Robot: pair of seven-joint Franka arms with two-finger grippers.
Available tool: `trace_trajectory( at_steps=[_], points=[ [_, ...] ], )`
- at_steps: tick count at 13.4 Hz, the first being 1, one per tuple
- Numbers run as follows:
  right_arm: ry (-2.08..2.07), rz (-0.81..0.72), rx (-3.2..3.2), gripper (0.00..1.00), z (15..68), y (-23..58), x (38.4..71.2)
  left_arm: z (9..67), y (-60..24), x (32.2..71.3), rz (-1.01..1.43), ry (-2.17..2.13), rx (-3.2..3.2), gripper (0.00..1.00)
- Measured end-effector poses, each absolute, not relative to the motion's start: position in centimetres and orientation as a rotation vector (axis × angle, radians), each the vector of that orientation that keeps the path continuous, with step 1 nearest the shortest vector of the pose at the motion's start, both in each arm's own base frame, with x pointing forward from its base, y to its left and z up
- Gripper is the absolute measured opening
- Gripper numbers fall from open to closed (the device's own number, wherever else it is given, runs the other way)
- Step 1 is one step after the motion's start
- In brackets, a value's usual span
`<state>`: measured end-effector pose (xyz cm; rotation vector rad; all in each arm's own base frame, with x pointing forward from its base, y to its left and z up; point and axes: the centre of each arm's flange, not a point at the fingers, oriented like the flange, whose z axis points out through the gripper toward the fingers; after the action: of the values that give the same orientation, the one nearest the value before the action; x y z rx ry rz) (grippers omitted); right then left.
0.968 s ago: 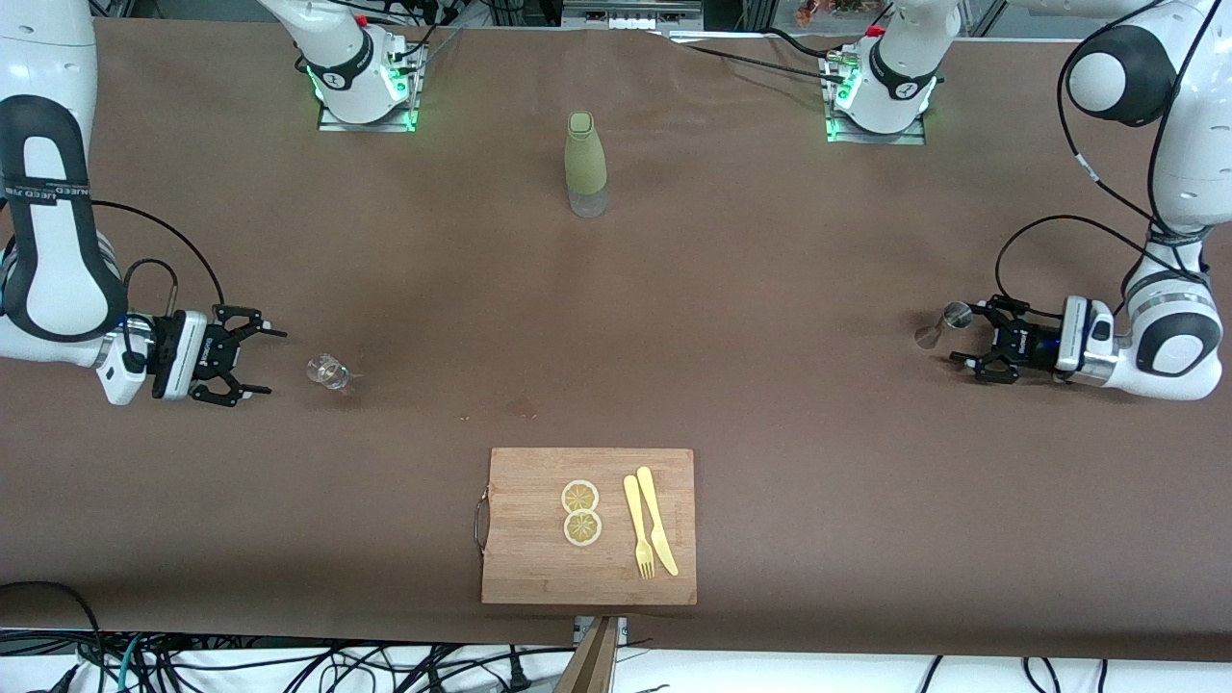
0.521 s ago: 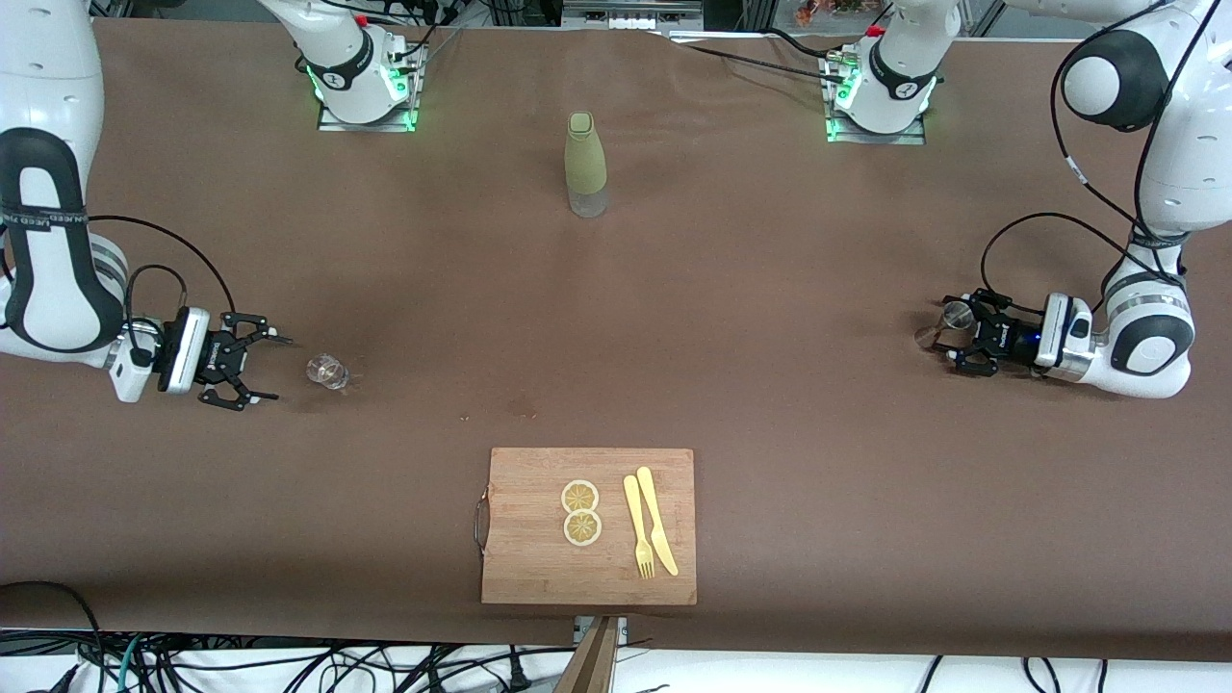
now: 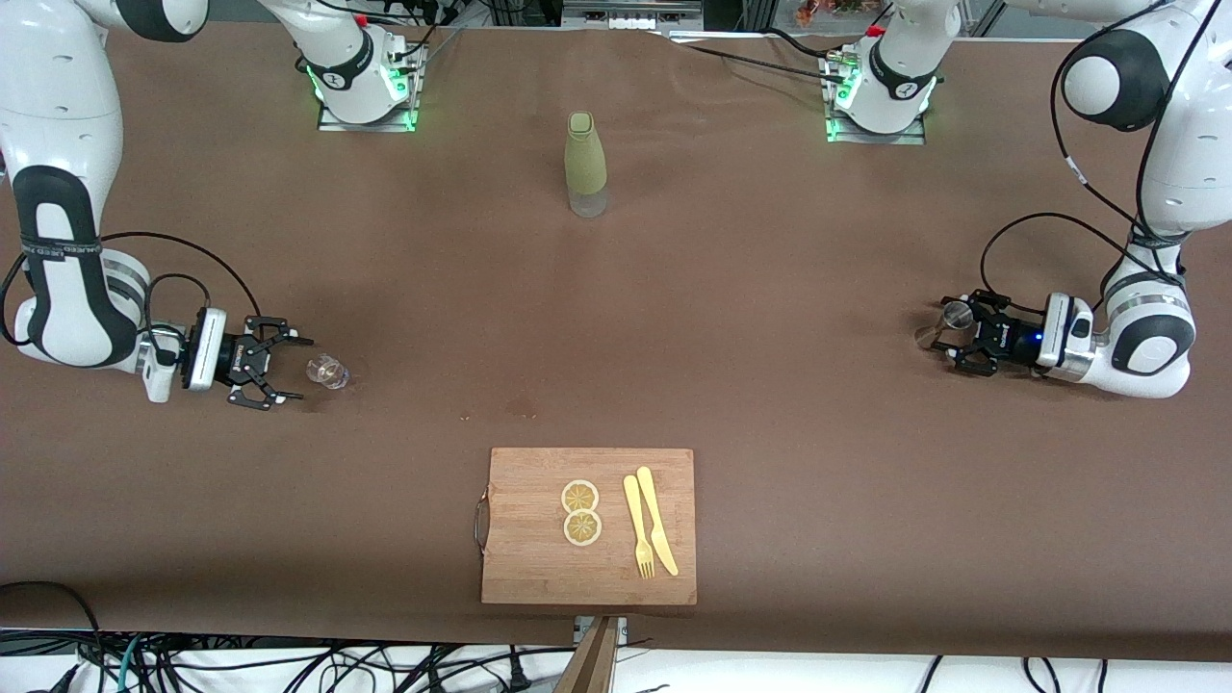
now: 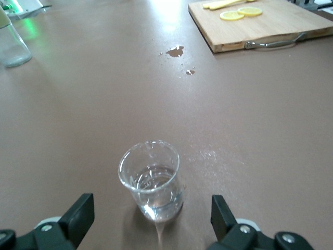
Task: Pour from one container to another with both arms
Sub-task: 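Close the right gripper on the beaker while the left gripper grasps the jigger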
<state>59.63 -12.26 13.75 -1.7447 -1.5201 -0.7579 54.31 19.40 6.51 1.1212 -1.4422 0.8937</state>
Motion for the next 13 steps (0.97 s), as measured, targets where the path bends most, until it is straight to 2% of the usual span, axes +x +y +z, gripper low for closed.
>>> trace_trajectory(
  at_steps=[3, 5, 6, 7, 8, 12, 13],
  points=[
    [-1.494, -0.783, -1.711, 1.00, 12.5, -12.1, 59.3, 6.5, 19.4, 54.4, 0.898, -1.442, 1.121, 0.88],
    [-1.480, -0.804, -1.701, 1.00, 11.5, -12.1, 59.0, 6.5, 19.4, 54.4, 0.899, -1.443, 1.121, 0.70],
    [-1.472, -0.809, -1.700, 1.00, 11.0, -12.1, 59.0, 6.5, 19.4, 54.4, 0.899, -1.443, 1.121, 0.70],
    [-1.464, -0.815, -1.699, 1.00, 10.7, -12.0, 59.0, 6.5, 19.4, 54.4, 0.899, -1.444, 1.121, 0.62],
    [-1.457, -0.820, -1.695, 1.00, 10.5, -11.9, 59.0, 6.5, 19.4, 54.4, 0.900, -1.444, 1.120, 0.51],
    [-1.432, -0.855, -1.679, 1.00, 9.7, -11.5, 59.2, 6.4, 19.7, 54.5, 0.899, -1.455, 1.138, 0.50],
    [-1.424, -0.859, -1.670, 1.00, 9.5, -11.2, 59.2, 6.3, 19.7, 54.5, 0.899, -1.459, 1.144, 0.46]
  ],
)
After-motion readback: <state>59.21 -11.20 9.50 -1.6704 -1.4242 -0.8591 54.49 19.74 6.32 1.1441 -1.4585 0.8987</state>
